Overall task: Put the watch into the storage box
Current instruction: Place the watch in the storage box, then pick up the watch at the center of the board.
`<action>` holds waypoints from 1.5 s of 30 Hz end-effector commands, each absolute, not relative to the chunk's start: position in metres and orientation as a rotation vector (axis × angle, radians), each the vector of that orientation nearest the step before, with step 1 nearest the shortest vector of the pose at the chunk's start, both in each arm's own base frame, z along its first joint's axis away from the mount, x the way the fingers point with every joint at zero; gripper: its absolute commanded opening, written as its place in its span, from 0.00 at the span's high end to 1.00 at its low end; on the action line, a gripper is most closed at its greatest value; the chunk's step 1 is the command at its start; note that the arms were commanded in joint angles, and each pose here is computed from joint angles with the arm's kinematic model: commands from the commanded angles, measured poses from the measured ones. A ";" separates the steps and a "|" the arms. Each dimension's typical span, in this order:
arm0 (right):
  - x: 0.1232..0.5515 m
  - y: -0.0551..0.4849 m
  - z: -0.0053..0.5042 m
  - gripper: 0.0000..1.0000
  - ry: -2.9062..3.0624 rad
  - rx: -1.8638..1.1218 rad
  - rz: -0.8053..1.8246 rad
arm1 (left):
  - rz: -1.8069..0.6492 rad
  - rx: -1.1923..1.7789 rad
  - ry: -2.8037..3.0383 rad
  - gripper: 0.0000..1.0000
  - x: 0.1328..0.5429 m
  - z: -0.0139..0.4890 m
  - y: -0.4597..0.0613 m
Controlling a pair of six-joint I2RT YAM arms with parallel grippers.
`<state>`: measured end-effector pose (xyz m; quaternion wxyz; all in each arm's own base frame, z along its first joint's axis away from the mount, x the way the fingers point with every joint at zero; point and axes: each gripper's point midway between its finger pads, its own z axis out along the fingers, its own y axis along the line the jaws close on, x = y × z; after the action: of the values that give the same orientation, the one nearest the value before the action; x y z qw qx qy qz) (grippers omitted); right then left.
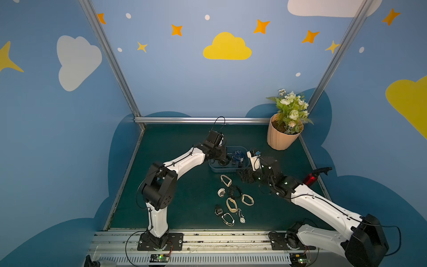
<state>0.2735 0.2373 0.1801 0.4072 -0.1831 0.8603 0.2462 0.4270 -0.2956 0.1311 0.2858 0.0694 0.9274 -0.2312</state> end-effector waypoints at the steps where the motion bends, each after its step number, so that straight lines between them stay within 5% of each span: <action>1: 0.272 0.232 0.184 0.15 2.167 -0.454 0.596 | -0.635 0.179 2.484 0.96 0.440 0.125 -0.293; 9: 0.274 0.232 0.183 0.15 2.171 -0.449 0.590 | -0.701 0.150 2.506 0.94 0.453 0.107 -0.290; 17: 0.276 0.233 0.187 0.15 2.169 -0.439 0.590 | -0.734 0.140 2.514 0.81 0.451 0.113 -0.292; 23: 0.277 0.233 0.191 0.15 2.162 -0.437 0.590 | -0.764 0.153 2.439 0.52 0.445 0.155 -0.289; 28: 0.280 0.234 0.194 0.15 2.164 -0.424 0.589 | -0.766 0.143 2.355 0.14 0.432 0.197 -0.278; 32: 0.283 0.235 0.191 0.15 2.176 -0.411 0.579 | -0.791 0.131 2.275 0.00 0.408 0.227 -0.264; 45: 0.293 0.243 0.161 0.15 2.321 -0.352 0.559 | -0.805 -0.097 2.257 0.00 0.282 0.173 -0.190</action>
<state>0.2890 0.2403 0.1561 0.3613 -0.1505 0.8950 0.2142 0.2853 -0.2017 0.1703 0.3432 -0.0075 0.8845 -0.3160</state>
